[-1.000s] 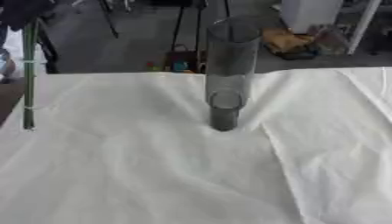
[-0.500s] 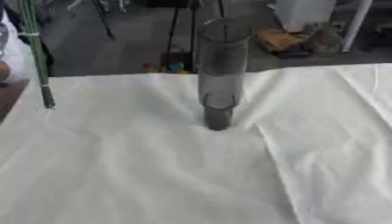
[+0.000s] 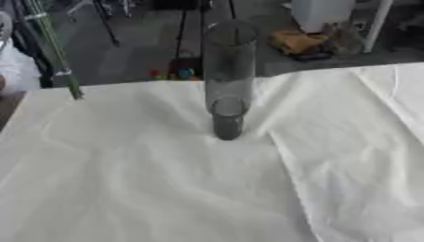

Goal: Arrange flowers into the vase.

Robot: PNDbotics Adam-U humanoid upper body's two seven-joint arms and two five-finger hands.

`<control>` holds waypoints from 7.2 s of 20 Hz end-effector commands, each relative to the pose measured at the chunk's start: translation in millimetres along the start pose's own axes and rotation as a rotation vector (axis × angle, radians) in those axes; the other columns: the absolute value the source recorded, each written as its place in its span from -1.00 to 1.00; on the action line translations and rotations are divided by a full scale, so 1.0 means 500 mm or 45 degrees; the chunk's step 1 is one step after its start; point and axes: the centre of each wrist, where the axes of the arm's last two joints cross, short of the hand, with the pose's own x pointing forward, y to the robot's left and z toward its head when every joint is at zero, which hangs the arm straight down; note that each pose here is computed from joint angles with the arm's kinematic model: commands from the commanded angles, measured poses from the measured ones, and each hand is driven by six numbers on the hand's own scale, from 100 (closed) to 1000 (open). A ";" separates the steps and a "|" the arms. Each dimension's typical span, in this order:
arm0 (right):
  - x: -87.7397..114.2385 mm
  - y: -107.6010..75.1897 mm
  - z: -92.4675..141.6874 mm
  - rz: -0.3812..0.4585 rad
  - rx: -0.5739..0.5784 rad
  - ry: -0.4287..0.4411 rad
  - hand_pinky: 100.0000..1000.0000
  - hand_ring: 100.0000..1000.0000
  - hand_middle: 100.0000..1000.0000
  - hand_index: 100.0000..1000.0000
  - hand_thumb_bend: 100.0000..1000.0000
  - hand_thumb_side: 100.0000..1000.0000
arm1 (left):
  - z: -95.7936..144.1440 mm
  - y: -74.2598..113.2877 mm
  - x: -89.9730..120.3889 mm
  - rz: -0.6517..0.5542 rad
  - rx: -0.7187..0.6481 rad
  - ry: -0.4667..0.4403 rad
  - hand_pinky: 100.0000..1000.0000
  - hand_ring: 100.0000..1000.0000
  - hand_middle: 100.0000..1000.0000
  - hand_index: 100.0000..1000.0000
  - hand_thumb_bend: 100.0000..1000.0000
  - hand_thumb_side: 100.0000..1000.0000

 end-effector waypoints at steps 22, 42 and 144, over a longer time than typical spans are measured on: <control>0.009 0.001 -0.015 -0.025 0.035 -0.038 0.70 0.70 0.48 0.72 -1.00 1.00 | -0.065 -0.034 0.080 0.297 0.170 -0.149 -1.00 -1.00 -1.00 -1.00 -1.00 -0.11; 0.009 0.004 -0.010 -0.043 0.057 -0.015 0.71 0.71 0.48 0.72 -1.00 1.00 | -0.080 -0.025 0.103 0.482 0.242 -0.269 -1.00 -1.00 -1.00 -1.00 -1.00 -0.12; 0.020 0.053 -0.004 -0.260 0.143 0.064 0.72 0.70 0.47 0.77 -1.00 1.00 | 0.002 -0.056 0.187 0.262 0.434 -1.053 -1.00 -1.00 -1.00 -1.00 -1.00 -0.36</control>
